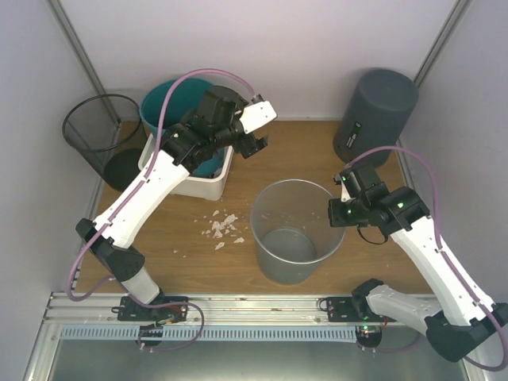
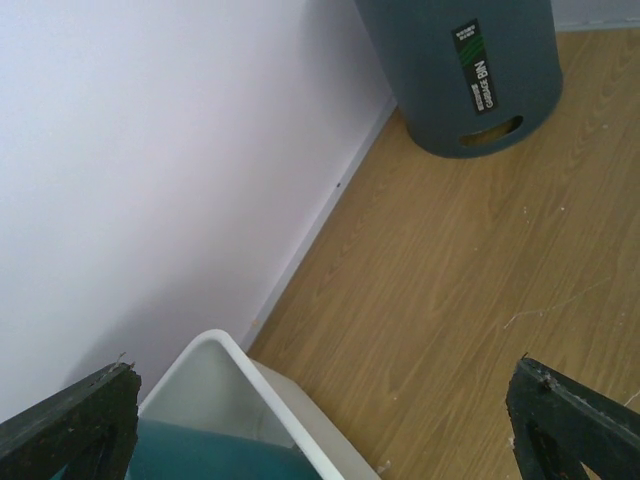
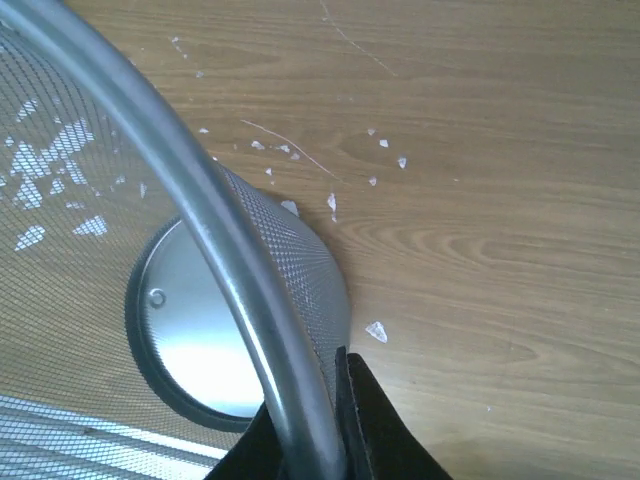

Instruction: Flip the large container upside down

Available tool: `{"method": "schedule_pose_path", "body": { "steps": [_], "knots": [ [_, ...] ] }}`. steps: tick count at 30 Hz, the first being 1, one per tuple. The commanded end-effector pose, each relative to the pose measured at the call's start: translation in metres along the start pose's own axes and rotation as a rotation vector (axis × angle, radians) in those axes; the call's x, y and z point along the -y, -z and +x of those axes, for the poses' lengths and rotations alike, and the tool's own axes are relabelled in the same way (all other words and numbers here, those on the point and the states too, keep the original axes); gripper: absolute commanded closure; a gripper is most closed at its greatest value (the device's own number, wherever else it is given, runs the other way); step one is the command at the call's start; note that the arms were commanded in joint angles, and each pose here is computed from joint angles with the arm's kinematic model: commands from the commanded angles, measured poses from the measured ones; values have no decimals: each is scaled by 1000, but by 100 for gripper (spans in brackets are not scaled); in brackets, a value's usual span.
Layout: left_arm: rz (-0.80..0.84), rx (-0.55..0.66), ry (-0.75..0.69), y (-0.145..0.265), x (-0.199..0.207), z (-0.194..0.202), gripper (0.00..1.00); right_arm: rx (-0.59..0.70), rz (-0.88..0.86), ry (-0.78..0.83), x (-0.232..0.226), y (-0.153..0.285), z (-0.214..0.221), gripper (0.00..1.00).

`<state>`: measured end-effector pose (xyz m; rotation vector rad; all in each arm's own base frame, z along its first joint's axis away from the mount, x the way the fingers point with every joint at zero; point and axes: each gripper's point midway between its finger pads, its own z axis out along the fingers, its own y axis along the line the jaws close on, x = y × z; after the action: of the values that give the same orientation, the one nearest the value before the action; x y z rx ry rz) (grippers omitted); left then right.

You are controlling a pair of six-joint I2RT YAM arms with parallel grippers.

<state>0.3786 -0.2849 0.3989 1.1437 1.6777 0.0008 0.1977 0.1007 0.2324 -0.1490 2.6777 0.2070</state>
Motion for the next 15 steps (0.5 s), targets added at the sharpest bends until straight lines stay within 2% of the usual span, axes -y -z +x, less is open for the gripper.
{"method": "schedule_pose_path", "body": {
  "steps": [1,8,12,15],
  "knots": [
    [-9,47,4,10,-3,-9,1,-61,-39,24,-4,-7,16,99],
    [-15,44,2,10,-2,-7,1,32,-68,43,-10,17,-7,99],
    [-74,78,13,23,-17,-17,1,186,-32,61,-7,48,-43,99],
    [-131,135,52,48,-35,-31,1,328,-18,99,-9,70,-76,99]
  ]
}}
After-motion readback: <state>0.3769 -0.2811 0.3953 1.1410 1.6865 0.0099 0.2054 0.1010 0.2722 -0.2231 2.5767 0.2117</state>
